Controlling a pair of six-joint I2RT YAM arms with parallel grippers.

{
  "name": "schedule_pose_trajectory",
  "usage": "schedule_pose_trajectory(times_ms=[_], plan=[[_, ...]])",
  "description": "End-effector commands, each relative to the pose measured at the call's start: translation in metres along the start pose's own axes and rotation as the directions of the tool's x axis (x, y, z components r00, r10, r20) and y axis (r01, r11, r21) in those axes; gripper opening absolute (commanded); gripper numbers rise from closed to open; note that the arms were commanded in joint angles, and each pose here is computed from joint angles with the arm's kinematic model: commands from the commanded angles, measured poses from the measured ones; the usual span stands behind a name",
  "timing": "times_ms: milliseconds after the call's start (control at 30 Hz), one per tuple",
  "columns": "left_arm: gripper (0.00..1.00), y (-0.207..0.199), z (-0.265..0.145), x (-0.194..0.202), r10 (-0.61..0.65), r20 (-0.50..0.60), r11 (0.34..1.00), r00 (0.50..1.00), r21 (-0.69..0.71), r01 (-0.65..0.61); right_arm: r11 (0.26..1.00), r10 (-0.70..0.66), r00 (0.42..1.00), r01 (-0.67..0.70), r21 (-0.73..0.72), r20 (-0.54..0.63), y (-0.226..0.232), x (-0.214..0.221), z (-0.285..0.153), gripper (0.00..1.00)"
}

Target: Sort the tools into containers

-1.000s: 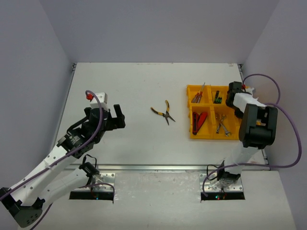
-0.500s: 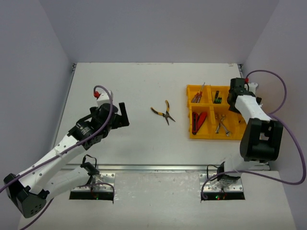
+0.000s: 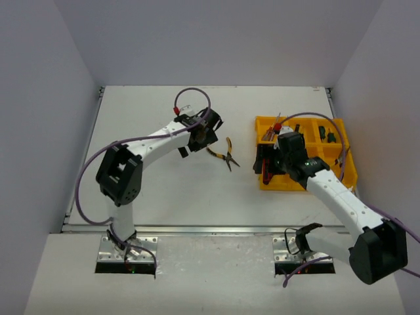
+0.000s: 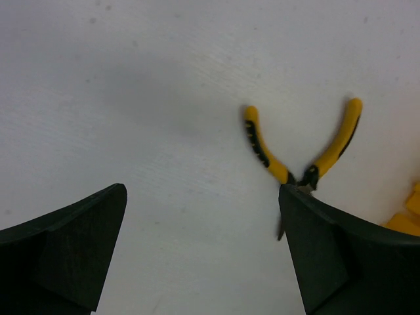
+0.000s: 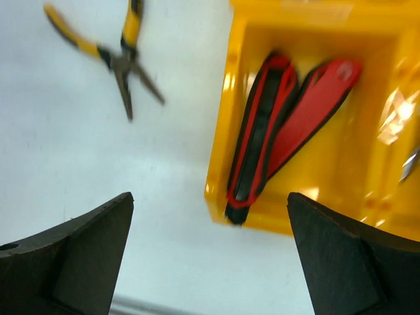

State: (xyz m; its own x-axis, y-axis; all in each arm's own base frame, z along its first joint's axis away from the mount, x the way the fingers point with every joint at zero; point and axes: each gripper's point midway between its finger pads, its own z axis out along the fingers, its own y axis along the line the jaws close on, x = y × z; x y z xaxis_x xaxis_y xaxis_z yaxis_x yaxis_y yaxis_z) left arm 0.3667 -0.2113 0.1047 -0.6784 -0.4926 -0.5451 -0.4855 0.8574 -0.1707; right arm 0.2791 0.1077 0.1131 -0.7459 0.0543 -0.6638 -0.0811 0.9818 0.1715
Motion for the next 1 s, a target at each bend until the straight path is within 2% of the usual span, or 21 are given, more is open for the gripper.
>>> schedule_pose_trajectory(times_ms=[0, 167, 300, 333, 400, 467, 500, 533, 567, 600, 633, 700, 800, 967], plan=[[0.95, -0.042, 0.028, -0.012, -0.084, 0.028, 0.996, 0.996, -0.039, 0.085, 0.975, 0.057, 0.998, -0.064, -0.211, -0.040, 0.032, 0.026, -0.013, 0.99], [0.92, -0.072, 0.067, 0.007, -0.050, -0.020, 0.998, 0.999, -0.032, 0.049, 0.977, 0.039, 0.999, -0.038, -0.210, 0.001, 0.026, 0.031, -0.030, 0.99], [0.88, -0.057, 0.087, 0.028, -0.026, -0.043, 0.993, 0.999, -0.115, 0.021, 0.983, 0.033, 0.998, -0.022, -0.185, 0.061, 0.019, 0.024, -0.042, 0.99], [0.84, -0.055, 0.089, 0.030, -0.030, -0.038, 0.993, 0.999, -0.119, 0.025, 0.981, 0.031, 0.996, -0.015, -0.192, 0.081, 0.019, 0.022, -0.047, 0.99], [0.71, -0.053, 0.096, 0.037, -0.032, -0.047, 0.994, 0.998, -0.107, 0.027, 0.980, 0.034, 0.994, -0.012, -0.200, 0.107, 0.020, 0.019, -0.052, 0.99], [0.52, -0.052, 0.101, 0.043, -0.019, -0.063, 0.994, 0.998, -0.108, 0.012, 0.977, 0.039, 0.991, -0.012, -0.211, 0.127, 0.021, 0.016, -0.055, 0.99], [0.47, -0.051, 0.103, 0.045, -0.016, -0.068, 0.994, 0.998, -0.112, 0.009, 0.977, 0.041, 0.991, -0.013, -0.213, 0.131, 0.022, 0.015, -0.055, 0.99], [0.38, -0.051, 0.105, 0.047, -0.014, -0.075, 0.993, 0.997, -0.114, 0.005, 0.974, 0.040, 0.991, -0.010, -0.226, 0.128, 0.024, 0.016, -0.055, 0.99], [0.24, -0.051, 0.107, 0.049, -0.011, -0.083, 0.993, 0.997, -0.114, 0.001, 0.969, 0.037, 0.992, -0.006, -0.245, 0.124, 0.027, 0.016, -0.055, 0.99], [0.21, -0.051, 0.107, 0.050, -0.004, -0.085, 0.994, 0.996, -0.113, -0.005, 0.965, 0.036, 0.992, -0.004, -0.261, 0.120, 0.030, 0.017, -0.056, 0.99], [0.05, -0.052, 0.108, 0.053, 0.005, -0.095, 0.995, 0.996, -0.102, -0.015, 0.939, 0.031, 0.994, 0.008, -0.342, 0.106, 0.044, 0.021, -0.058, 0.99], [0.00, -0.053, 0.106, 0.051, 0.037, -0.091, 0.996, 0.995, -0.073, -0.044, 0.905, 0.039, 0.994, 0.008, -0.426, 0.102, 0.059, 0.022, -0.063, 0.99], [0.00, -0.054, 0.096, 0.043, 0.048, -0.059, 0.999, 0.997, -0.013, -0.049, 0.869, 0.052, 0.992, 0.012, -0.495, 0.114, 0.072, 0.018, -0.067, 0.99], [0.00, -0.042, 0.040, 0.018, 0.122, 0.057, 0.971, 0.991, 0.199, -0.131, 0.742, 0.048, 0.996, 0.012, -0.670, 0.071, 0.105, 0.020, -0.077, 0.99]])
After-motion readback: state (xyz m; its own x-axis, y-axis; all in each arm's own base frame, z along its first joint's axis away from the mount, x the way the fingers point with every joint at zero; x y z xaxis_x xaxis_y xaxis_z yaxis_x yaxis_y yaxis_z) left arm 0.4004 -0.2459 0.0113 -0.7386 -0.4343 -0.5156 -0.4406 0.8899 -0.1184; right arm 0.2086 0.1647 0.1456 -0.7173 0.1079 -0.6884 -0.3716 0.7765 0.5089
